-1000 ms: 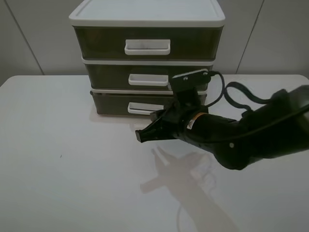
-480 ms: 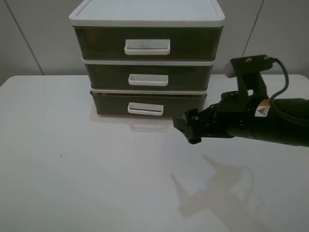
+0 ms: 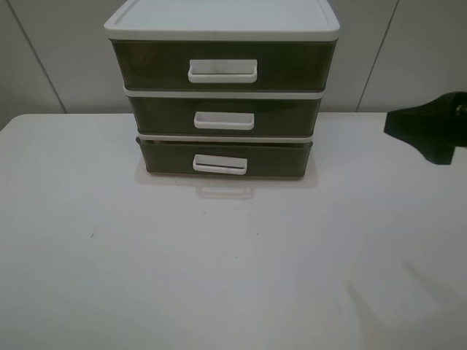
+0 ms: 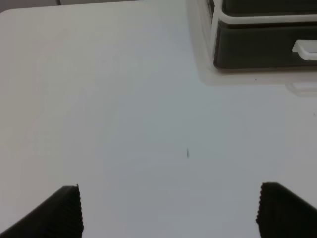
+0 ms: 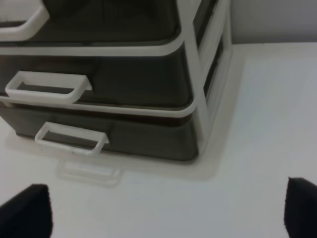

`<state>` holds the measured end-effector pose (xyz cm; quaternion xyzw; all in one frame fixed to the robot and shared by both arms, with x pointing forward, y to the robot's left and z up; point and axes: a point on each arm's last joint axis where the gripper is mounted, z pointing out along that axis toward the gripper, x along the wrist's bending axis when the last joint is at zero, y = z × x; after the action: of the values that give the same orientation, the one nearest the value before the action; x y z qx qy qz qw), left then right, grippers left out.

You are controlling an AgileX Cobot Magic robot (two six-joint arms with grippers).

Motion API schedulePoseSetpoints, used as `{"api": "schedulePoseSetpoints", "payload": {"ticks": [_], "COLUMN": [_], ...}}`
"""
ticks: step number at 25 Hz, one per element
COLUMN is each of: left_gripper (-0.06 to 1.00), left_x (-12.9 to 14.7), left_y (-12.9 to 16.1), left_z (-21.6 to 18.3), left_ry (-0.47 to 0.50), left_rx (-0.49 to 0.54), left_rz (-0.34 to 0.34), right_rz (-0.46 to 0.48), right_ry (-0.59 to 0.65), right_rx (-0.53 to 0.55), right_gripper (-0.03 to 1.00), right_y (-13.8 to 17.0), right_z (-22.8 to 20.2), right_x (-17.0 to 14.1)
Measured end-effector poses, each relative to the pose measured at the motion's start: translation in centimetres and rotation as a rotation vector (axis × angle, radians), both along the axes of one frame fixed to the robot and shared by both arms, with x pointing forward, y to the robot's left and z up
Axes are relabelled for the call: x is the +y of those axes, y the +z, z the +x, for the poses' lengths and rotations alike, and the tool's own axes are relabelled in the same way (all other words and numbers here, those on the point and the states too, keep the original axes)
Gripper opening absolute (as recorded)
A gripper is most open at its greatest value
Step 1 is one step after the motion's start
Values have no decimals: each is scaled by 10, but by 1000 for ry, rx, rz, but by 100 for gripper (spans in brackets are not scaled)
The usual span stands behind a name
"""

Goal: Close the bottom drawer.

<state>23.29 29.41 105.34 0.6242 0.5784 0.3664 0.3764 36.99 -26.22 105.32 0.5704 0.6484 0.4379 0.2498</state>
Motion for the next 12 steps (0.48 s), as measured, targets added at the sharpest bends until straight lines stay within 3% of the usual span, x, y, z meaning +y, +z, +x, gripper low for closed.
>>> {"api": "schedulePoseSetpoints", "payload": {"ticks": [6,12], "left_gripper": [72,72], "left_x": [0,0], "left_y": [0,0], "left_z": [0,0], "left_ry": [0,0], "left_rx": [0,0], "left_rz": [0,0], "right_rz": [-90,-101], "right_ry": [-21,-51], "right_rx": [-146,-197], "right_gripper": [82,82], "right_y": [40,40], "right_z": [-64,-112], "right_x": [-17,-26]}}
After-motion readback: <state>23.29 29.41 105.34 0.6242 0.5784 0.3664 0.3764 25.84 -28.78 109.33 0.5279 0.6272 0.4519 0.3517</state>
